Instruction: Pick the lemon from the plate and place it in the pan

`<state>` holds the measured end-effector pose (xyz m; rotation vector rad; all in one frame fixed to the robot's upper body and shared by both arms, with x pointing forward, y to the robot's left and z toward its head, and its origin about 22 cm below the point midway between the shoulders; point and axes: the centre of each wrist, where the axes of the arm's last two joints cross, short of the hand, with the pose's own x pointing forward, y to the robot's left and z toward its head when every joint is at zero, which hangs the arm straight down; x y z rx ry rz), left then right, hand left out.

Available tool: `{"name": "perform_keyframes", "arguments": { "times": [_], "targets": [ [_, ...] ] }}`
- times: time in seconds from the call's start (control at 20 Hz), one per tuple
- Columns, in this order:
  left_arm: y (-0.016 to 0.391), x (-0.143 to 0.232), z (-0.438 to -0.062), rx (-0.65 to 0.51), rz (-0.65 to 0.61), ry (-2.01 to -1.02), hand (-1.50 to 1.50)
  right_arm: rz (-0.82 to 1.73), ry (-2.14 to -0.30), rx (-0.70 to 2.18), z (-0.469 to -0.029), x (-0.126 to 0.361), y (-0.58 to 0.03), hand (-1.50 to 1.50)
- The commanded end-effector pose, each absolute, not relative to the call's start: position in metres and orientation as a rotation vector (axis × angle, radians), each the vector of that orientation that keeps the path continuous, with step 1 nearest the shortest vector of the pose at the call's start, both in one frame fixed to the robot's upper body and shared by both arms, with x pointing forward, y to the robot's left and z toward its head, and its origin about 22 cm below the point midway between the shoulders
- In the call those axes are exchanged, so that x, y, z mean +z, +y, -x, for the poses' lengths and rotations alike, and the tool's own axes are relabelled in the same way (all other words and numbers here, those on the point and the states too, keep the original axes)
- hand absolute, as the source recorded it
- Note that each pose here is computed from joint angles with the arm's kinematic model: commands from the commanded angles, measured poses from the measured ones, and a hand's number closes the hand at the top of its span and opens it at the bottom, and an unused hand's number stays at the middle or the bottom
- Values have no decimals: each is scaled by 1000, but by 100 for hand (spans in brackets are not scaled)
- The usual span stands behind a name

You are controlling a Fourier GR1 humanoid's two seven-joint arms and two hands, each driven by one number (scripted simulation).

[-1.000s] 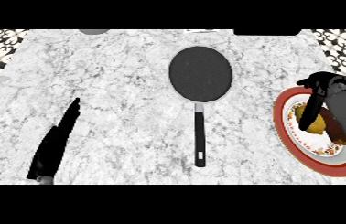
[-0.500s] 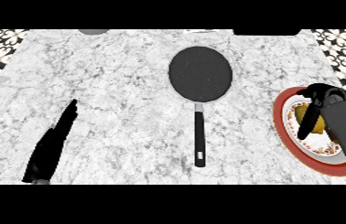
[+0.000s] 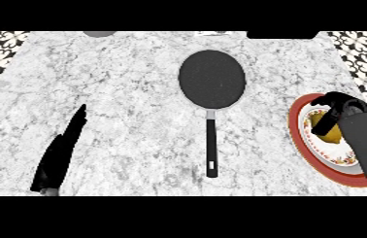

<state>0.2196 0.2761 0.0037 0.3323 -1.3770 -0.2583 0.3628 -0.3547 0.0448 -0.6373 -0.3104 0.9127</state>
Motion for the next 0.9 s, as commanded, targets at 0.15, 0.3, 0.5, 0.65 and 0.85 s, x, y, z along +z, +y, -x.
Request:
{"name": "perform_keyframes", "arguments": {
  "times": [0.15,0.3,0.5,0.65,0.85],
  "targets": [
    [305,15,-219,-248,-349,-1382,0,527,-349,863,-346,30,-363,150],
    [263,7,-219,-252,-318,-1377,0,518,-356,839,-350,14,-350,150],
    [273,11,-227,-269,-342,-1373,0,578,-423,833,-356,38,-342,150],
    [289,12,-222,-257,-317,-1388,0,670,-586,986,-349,27,-347,150],
    [278,-5,-223,-267,-319,-1388,0,848,-794,1122,-359,58,-360,150]
  ]
}}
